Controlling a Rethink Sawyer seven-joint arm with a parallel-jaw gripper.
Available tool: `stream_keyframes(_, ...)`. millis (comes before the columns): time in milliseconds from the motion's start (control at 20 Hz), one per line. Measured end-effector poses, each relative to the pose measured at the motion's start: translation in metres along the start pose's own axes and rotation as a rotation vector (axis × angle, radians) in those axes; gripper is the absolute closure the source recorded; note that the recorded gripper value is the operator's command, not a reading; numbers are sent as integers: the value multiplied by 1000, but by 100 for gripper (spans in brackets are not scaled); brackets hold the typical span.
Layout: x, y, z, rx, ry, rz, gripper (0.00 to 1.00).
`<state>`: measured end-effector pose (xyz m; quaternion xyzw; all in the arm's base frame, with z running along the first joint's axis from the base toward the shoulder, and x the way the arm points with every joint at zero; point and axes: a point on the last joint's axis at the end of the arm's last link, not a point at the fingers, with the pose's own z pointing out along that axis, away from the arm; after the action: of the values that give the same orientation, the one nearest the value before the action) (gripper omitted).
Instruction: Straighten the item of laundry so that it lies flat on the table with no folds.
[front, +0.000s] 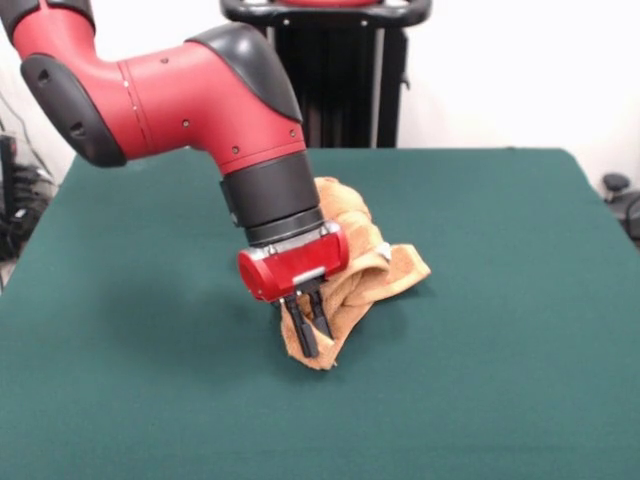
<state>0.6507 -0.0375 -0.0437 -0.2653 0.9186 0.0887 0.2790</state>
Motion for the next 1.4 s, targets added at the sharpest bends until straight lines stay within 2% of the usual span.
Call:
stream_keyframes(800,-10,6,-4,-4,83,-35,100)
stream_keyframes(1000,-16,-1,-14,-7,109,0,100)
stream_keyframes(1200,-29,-15,-37,-15,140,66,100)
stream_keyframes(1400,-44,-23,-57,-17,158,95,100)
